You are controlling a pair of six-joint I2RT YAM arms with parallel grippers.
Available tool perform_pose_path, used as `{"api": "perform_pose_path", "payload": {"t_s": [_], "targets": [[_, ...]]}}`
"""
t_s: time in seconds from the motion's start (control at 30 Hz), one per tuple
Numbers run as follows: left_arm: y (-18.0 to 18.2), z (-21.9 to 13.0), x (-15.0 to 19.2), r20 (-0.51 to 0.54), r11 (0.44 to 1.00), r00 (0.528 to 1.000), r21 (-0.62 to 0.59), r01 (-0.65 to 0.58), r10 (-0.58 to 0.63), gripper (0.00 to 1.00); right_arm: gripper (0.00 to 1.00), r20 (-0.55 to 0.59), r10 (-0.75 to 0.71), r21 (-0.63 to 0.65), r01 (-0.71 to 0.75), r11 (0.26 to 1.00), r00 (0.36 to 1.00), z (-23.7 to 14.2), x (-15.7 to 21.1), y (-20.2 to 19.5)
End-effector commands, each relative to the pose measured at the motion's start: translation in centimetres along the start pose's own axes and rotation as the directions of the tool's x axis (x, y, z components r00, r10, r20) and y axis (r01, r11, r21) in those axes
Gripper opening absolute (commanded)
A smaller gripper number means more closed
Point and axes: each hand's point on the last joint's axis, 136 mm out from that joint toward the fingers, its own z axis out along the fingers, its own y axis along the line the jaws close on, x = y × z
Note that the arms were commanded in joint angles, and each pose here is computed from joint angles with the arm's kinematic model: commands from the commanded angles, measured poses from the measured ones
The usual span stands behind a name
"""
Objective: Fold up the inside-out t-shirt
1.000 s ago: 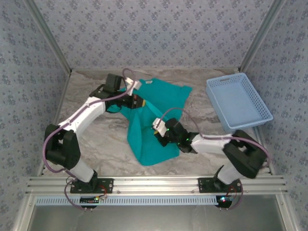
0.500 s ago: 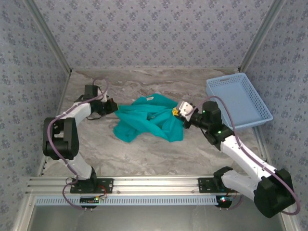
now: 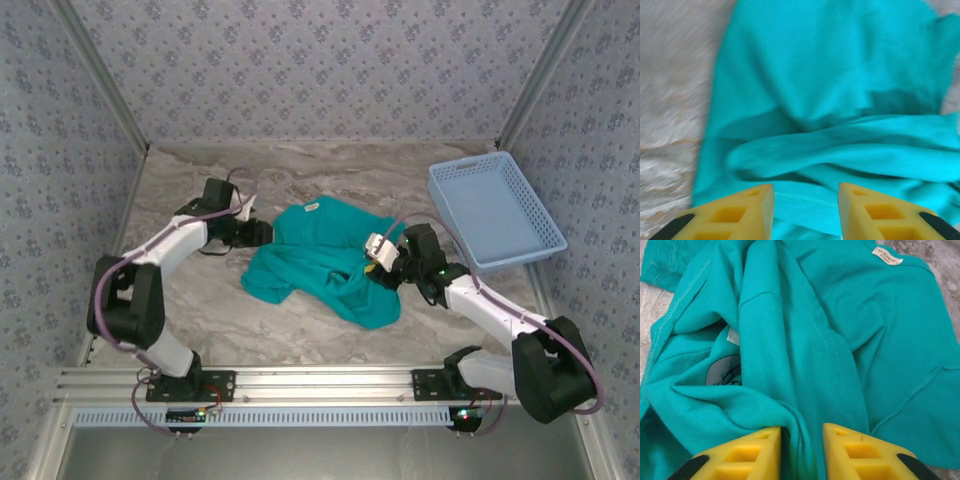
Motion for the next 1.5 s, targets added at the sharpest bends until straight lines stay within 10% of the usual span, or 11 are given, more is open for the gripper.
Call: {"api": "perform_pose_path", "payload": {"t_s": [0.0, 0.23, 0.5, 0.7, 0.8, 1.23, 1.47], "targets": [[-7.8, -1.0, 1.6, 0.006, 0.943, 0.954, 0.151, -0.298, 0.300, 0.41, 0.34, 0.041, -0.084, 0.019, 0.083, 0.996, 0.996, -1.3, -1.6, -0.1], [-11.7, 4.7, 7.0, -0.118, 0.843, 0.854, 0.276, -0.461, 0.506, 0.44, 0.43, 0.163, -0.212, -0.164, 0.238, 0.957, 0.964, -1.9, -5.1, 3.9], [-10.4, 9.3, 5.9, -0.147, 0.819, 0.810, 0.201, -0.538, 0.568, 0.48, 0.46, 0.010, -0.315, -0.194, 0.311, 0.931, 0.949, 1.9, -2.2, 4.0], [-10.1, 11.1, 6.7, -0.201, 0.811, 0.789, 0.233, -0.537, 0.581, 0.29, 0.27, -0.041, -0.354, -0.163, 0.344, 0.925, 0.934, 1.9, -0.9, 3.6], [-10.7, 9.6, 4.4, -0.142, 0.828, 0.826, 0.246, -0.504, 0.545, 0.00, 0.03, -0.042, -0.386, -0.165, 0.375, 0.912, 0.922, 1.8, -0.9, 3.7], [-14.3, -11.5, -9.0, 0.358, 0.864, 0.917, 0.390, -0.318, 0.176, 0.00, 0.00, 0.149, -0.392, 0.336, 0.327, 0.883, 0.908, -9.2, -9.4, -4.3], [-4.6, -9.2, -6.2, 0.301, 0.952, 0.950, 0.307, -0.012, -0.086, 0.00, 0.00, -0.108, -0.048, 0.404, 0.088, 0.910, 0.993, -9.9, -3.1, -8.7]]}}
